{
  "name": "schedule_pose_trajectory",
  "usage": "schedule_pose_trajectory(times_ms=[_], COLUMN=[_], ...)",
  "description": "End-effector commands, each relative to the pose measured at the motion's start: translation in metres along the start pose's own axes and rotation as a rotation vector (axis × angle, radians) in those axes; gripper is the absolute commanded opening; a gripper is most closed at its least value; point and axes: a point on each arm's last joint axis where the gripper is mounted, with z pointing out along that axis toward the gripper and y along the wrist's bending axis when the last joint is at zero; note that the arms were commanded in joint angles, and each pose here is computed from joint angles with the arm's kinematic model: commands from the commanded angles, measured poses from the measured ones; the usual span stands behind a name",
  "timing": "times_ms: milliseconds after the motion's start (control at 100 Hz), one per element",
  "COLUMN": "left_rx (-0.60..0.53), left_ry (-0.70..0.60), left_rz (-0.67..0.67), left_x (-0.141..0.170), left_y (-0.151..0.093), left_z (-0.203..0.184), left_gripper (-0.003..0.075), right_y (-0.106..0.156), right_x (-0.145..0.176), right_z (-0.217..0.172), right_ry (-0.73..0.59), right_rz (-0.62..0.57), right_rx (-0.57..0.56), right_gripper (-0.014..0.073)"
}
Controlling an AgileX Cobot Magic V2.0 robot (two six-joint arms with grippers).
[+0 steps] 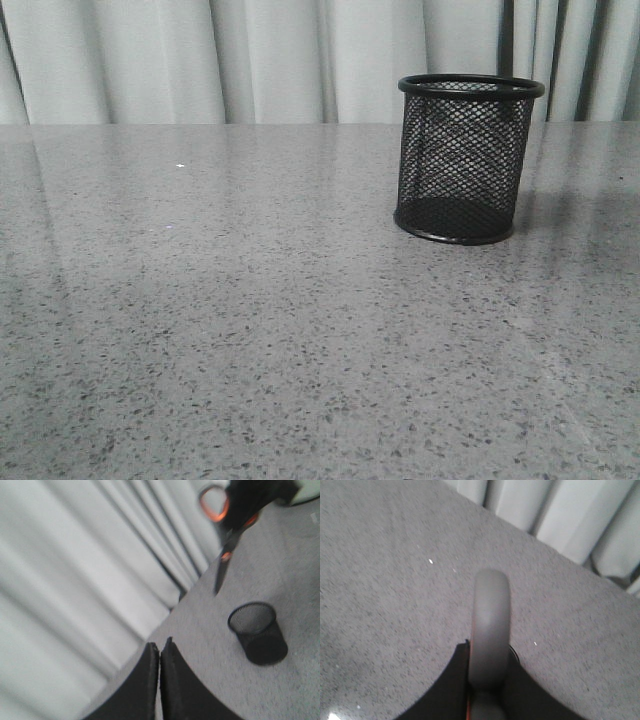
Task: Put scissors into bucket
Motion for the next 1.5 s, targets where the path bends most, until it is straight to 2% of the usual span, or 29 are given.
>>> schedule_pose_trajectory(times_ms=[0, 120, 390, 660, 920, 990, 1140, 1210, 1260, 1490], left_rx=[-0.08, -0.059, -0.012, 0.058, 0.067, 0.064, 0.057, 0.057, 0.056, 0.043], left_ry=[-0.02, 0.023, 0.018, 0.022, 0.032, 0.028, 0.019, 0.019, 0.017, 0.001], left_rz=[-0.089, -0.111, -0.17, -0.234, -0.235, -0.235, -0.235, -0.235, -0.236, -0.236], left_x=[0.002, 0.015, 0.02, 0.019, 0.02, 0.02, 0.019, 0.019, 0.019, 0.018], left_y=[0.005, 0.0, -0.007, -0.013, -0.014, -0.014, -0.013, -0.013, -0.013, -0.012], left_z=[-0.002, 0.007, 0.01, 0.009, 0.009, 0.009, 0.009, 0.009, 0.009, 0.009], left_gripper=[-0.0021, -0.0021, -0.0021, -0.0021, -0.0021, -0.0021, -0.0021, -0.0021, -0.0021, -0.0021], right_y=[-0.009, -0.009, -0.022, -0.03, -0.023, -0.023, -0.024, -0.025, -0.026, -0.038], right_x=[0.005, 0.011, 0.023, 0.025, 0.027, 0.025, 0.022, 0.019, 0.014, -0.021], right_z=[-0.014, 0.005, 0.086, 0.141, 0.16, 0.16, 0.159, 0.156, 0.15, 0.105], right_ry=[0.014, 0.075, 0.267, 0.296, 0.32, 0.303, 0.28, 0.266, 0.245, 0.057], right_rz=[-0.001, -0.007, 0.012, 0.053, 0.079, 0.102, 0.117, 0.119, 0.121, 0.138], right_rx=[0.049, 0.068, 0.133, 0.112, 0.066, 0.07, 0.072, 0.074, 0.078, 0.115], right_gripper=[-0.0066, -0.0066, -0.0066, -0.0066, -0.0055, 0.002, 0.037, 0.0484, 0.0515, 0.051])
